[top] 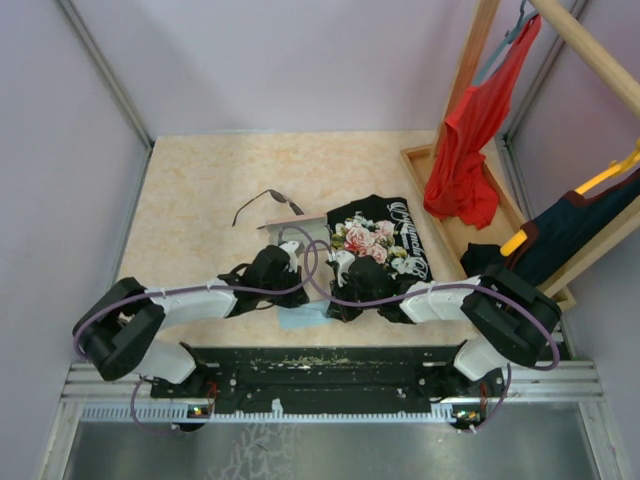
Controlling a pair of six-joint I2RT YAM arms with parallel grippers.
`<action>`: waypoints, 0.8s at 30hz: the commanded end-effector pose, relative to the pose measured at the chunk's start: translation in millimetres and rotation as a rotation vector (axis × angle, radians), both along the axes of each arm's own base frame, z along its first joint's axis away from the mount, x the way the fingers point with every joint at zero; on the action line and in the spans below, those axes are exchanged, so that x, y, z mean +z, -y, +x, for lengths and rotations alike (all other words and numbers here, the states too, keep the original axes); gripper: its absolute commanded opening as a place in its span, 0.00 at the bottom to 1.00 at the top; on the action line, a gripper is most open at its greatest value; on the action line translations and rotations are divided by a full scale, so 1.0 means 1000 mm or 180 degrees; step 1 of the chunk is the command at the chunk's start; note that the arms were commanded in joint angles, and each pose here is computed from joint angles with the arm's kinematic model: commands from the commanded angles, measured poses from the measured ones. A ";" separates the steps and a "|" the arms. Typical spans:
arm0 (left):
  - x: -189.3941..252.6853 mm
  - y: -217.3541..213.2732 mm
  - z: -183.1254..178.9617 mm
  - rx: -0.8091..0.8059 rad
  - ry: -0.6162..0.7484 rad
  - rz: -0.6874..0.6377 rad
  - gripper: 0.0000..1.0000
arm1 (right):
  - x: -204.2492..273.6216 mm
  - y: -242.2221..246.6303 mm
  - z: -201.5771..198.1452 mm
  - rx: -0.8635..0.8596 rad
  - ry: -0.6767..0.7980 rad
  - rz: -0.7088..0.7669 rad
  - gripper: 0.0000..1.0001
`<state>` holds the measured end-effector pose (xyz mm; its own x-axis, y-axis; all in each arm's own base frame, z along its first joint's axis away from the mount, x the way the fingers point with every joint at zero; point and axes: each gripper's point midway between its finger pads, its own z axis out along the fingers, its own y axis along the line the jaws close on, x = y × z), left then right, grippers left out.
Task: Organize the sunglasses
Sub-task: Fold the glasses cleaning cloth at the center of the board.
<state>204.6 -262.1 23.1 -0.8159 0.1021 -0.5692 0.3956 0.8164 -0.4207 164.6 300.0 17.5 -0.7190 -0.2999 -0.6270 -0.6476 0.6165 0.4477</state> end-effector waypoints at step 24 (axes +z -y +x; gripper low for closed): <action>-0.027 -0.016 -0.007 0.0046 -0.0130 0.0202 0.00 | 0.009 -0.002 0.001 0.0119 0.0222 0.0081 0.04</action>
<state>208.1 -265.5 19.3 -0.8072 0.0963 -0.5824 0.4062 0.8065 -0.4296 165.5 300.7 17.6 -0.7111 -0.3035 -0.6342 -0.6557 0.6119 0.4423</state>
